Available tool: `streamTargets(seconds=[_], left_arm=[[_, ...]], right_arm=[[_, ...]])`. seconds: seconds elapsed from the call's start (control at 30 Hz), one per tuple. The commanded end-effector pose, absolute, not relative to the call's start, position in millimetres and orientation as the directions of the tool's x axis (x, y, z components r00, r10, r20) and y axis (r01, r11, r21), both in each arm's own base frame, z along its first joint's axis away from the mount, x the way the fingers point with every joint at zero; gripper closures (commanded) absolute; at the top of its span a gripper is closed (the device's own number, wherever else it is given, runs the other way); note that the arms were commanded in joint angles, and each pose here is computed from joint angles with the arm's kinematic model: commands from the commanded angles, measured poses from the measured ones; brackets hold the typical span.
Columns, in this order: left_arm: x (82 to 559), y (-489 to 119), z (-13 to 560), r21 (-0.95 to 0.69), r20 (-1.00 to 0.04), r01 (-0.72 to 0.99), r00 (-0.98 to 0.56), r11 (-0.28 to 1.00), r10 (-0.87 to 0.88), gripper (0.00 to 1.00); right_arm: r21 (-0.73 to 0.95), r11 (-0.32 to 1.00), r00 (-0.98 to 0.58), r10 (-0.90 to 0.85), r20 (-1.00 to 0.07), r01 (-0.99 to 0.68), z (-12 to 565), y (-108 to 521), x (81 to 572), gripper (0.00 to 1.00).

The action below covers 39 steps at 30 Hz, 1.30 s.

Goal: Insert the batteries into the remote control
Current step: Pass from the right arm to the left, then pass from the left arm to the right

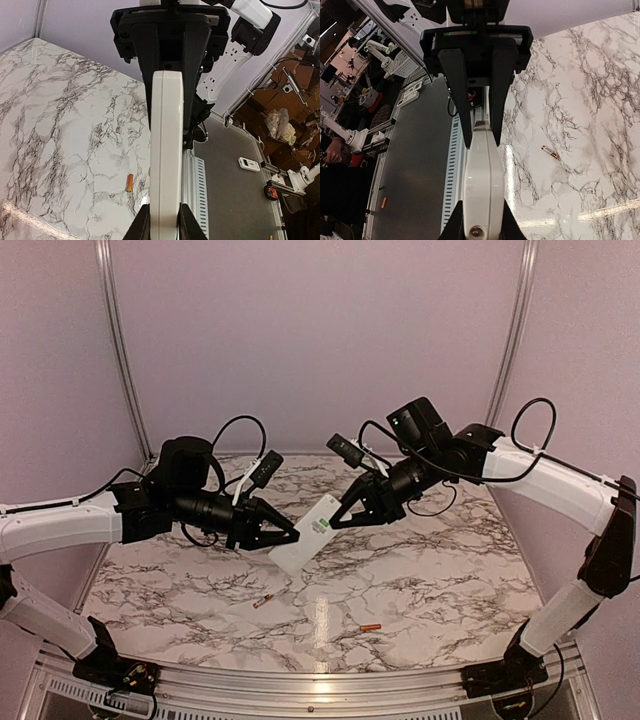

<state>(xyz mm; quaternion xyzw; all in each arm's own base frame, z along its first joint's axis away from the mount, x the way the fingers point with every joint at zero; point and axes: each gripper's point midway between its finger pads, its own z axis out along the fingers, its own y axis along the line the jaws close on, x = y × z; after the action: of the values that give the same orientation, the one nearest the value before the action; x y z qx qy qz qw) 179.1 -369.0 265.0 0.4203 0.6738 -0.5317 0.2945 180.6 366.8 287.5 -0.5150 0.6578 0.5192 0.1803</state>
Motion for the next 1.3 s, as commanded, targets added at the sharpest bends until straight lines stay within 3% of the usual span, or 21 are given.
streamTargets(seconds=[0.0, 0.03, 0.1, 0.17, 0.33, 0.4, 0.5, 0.53, 0.7, 0.83, 0.97, 1.13, 1.27], left_arm=[[182.7, -374.2, 278.7, -0.458, -0.86, 0.888, -0.456, 0.048, 0.227, 0.89], [181.9, -374.1, 279.2, -0.46, -0.861, 0.887, -0.458, 0.046, 0.223, 0.93], [180.8, -373.7, 281.5, -0.464, -0.861, 0.885, -0.461, 0.04, 0.213, 1.0], [182.8, -372.0, 287.4, -0.454, -0.871, 0.889, -0.455, 0.05, 0.186, 1.0], [190.2, -367.0, 309.0, -0.436, -0.893, 0.898, -0.44, 0.062, 0.09, 1.0], [192.7, -364.3, 318.2, -0.435, -0.898, 0.898, -0.438, 0.057, 0.043, 1.0], [195.4, -358.9, 330.1, -0.431, -0.902, 0.901, -0.431, 0.046, -0.021, 1.0], [195.8, -357.7, 333.1, -0.429, -0.903, 0.902, -0.428, 0.043, -0.033, 1.0], [190.6, -360.4, 341.0, -0.434, -0.9, 0.9, -0.435, -0.033, -0.037, 1.0], [187.5, -366.5, 340.2, -0.448, -0.892, 0.889, -0.451, -0.09, -0.021, 1.0], [187.4, -371.1, 335.5, -0.462, -0.886, 0.88, -0.464, -0.111, 0.01, 1.0], [186.8, -375.8, 325.3, -0.477, -0.879, 0.871, -0.472, -0.116, 0.066, 1.0], [188.9, -378.8, 317.5, -0.487, -0.872, 0.867, -0.479, -0.105, 0.099, 1.0]], right_arm=[[0.442, -0.095, -0.355, -0.46, -0.814, -0.892, 308.3, 371.9, 182.6, 1.0], [0.437, -0.09, -0.353, -0.456, -0.817, -0.895, 309.4, 372.1, 183.5, 0.96], [0.419, -0.07, -0.347, -0.445, -0.826, -0.905, 313.2, 371.7, 186.5, 0.79], [0.398, -0.039, -0.344, -0.43, -0.835, -0.917, 317.1, 370.7, 191.7, 0.63], [0.34, 0.048, -0.336, -0.335, -0.881, -0.939, 337.0, 362.0, 208.6, 0.41], [0.319, 0.11, -0.337, -0.265, -0.903, -0.941, 345.7, 354.5, 218.4, 0.38], [0.269, 0.185, -0.295, -0.138, -0.945, -0.945, 366.6, 339.7, 228.7, 0.05], [0.254, 0.197, -0.278, -0.105, -0.955, -0.947, 370.4, 335.7, 229.0, 0.02], [0.271, 0.226, -0.278, 0.001, -0.961, -0.936, 365.7, 327.1, 228.7, 0.01], [0.336, 0.061, -0.337, 0.002, -0.942, -0.94, 356.9, 339.7, 210.3, 0.01], [0.396, -0.049, -0.395, -0.027, -0.918, -0.917, 349.0, 354.8, 198.9, 0.09], [0.451, -0.094, -0.444, -0.084, -0.892, -0.888, 342.4, 371.8, 192.6, 0.15], [0.496, -0.117, -0.484, -0.12, -0.867, -0.86, 332.9, 378.8, 191.5, 0.26]])
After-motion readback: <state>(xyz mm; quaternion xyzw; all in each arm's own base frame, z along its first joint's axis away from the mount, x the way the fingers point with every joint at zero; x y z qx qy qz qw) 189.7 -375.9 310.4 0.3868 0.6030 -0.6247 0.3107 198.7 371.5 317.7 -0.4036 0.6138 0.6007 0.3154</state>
